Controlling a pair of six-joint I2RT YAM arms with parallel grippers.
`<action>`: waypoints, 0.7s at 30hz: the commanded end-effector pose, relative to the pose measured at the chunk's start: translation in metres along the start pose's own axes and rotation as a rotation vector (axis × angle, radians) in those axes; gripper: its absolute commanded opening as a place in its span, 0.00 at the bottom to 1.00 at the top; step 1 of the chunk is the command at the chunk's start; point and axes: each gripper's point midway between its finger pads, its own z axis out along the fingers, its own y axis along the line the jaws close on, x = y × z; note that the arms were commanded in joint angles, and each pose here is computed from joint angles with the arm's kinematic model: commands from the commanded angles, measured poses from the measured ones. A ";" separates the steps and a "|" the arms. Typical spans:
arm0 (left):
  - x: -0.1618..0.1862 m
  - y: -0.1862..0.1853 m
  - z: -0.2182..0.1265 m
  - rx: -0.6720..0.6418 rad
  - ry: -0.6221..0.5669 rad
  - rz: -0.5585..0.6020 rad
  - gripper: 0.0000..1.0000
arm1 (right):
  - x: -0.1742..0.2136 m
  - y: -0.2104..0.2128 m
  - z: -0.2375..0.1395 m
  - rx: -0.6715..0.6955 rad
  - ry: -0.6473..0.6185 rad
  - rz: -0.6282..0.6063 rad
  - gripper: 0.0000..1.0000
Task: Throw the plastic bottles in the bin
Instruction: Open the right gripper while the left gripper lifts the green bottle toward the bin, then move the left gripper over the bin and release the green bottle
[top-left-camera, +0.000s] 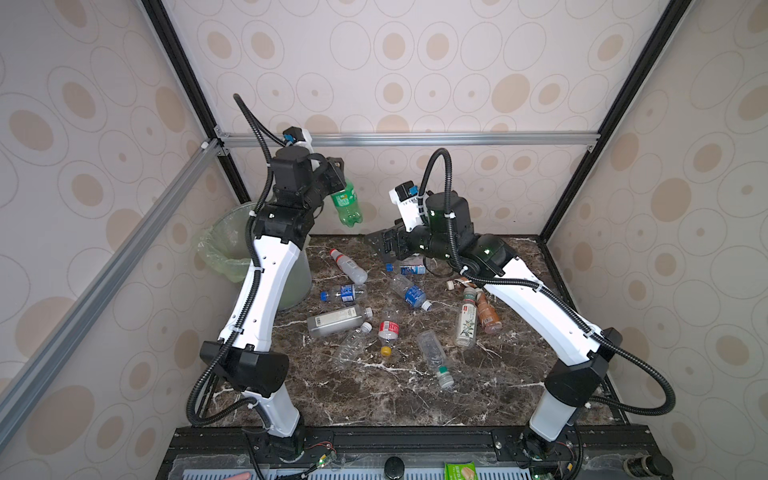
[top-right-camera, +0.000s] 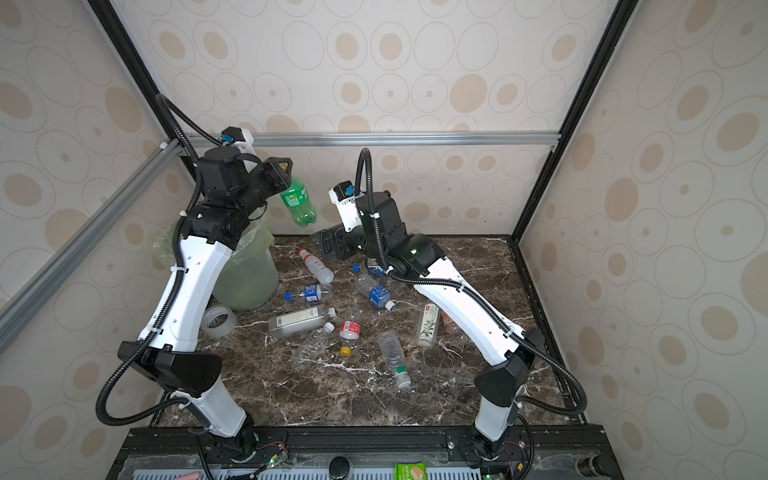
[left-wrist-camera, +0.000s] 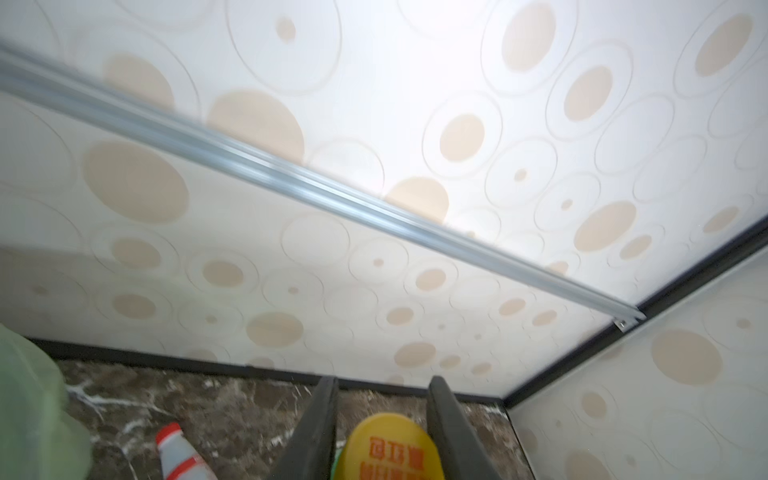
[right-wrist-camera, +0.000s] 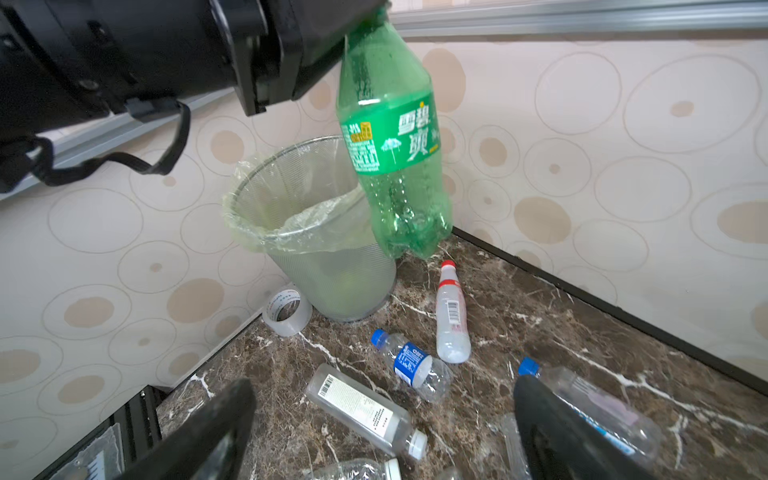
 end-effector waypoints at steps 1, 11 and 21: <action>-0.050 0.015 -0.026 -0.131 -0.187 0.128 0.01 | -0.030 0.019 -0.003 -0.097 -0.088 -0.065 1.00; -0.139 0.010 -0.108 -0.250 -0.549 0.283 0.01 | -0.061 0.034 -0.012 -0.152 -0.153 -0.096 1.00; -0.190 0.001 -0.215 -0.294 -0.872 0.332 0.02 | -0.052 0.029 -0.019 -0.126 -0.134 -0.097 1.00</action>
